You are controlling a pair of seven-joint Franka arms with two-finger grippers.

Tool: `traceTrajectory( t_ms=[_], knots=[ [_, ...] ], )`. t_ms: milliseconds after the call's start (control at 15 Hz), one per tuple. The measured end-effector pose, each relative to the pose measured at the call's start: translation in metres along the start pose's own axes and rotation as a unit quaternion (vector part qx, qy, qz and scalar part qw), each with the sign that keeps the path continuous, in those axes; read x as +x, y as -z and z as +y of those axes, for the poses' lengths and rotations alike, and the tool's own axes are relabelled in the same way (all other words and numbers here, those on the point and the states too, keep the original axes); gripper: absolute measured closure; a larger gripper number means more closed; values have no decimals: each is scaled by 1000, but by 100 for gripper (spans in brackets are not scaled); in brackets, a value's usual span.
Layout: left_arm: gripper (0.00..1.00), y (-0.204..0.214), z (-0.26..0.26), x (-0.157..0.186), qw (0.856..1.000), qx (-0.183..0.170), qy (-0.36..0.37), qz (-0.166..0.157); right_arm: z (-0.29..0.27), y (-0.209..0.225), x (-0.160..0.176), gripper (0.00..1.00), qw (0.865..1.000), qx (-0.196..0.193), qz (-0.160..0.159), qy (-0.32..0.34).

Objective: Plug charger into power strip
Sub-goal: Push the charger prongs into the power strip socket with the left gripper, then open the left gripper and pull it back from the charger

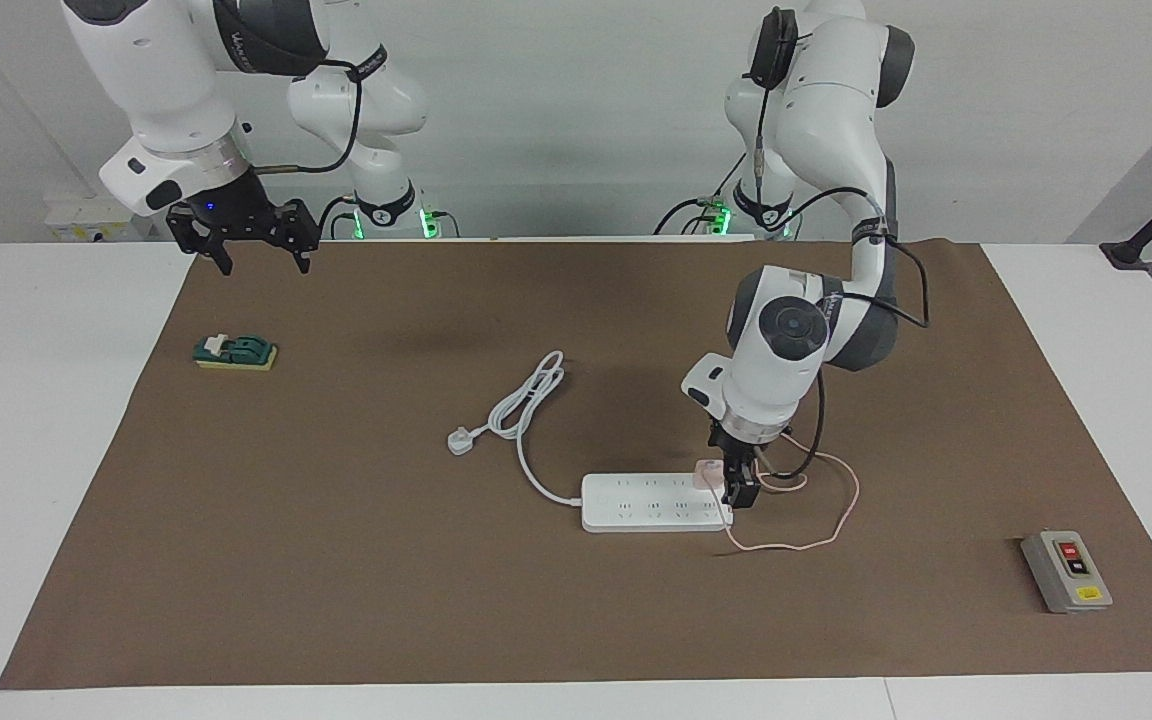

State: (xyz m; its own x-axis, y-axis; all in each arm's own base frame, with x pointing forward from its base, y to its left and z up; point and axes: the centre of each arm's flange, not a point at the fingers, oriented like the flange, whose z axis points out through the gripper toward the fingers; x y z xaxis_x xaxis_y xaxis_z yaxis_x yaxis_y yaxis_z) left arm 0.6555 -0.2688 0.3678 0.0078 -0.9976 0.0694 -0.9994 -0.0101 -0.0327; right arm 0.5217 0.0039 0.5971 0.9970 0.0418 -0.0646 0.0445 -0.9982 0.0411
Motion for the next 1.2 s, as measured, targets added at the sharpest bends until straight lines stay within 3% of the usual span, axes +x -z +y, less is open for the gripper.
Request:
traceTrajectory(
  t_ms=[201,401,802,1003,1203],
  knots=[
    [0,33,-5,-21,1000,5,26,16,0,0,0,0,1000,0,0,0],
    [0,87,5,-46,996,-15,90,11,1,0,0,0,1000,0,0,0],
    [0,204,50,-109,963,-56,264,2,1,0,0,0,1000,0,0,-1],
    [0,246,76,-140,918,-73,389,-18,1,0,0,0,1000,0,0,-1],
    [0,264,87,-183,826,-80,557,-41,1,0,0,0,1000,0,0,-1]
  ],
)
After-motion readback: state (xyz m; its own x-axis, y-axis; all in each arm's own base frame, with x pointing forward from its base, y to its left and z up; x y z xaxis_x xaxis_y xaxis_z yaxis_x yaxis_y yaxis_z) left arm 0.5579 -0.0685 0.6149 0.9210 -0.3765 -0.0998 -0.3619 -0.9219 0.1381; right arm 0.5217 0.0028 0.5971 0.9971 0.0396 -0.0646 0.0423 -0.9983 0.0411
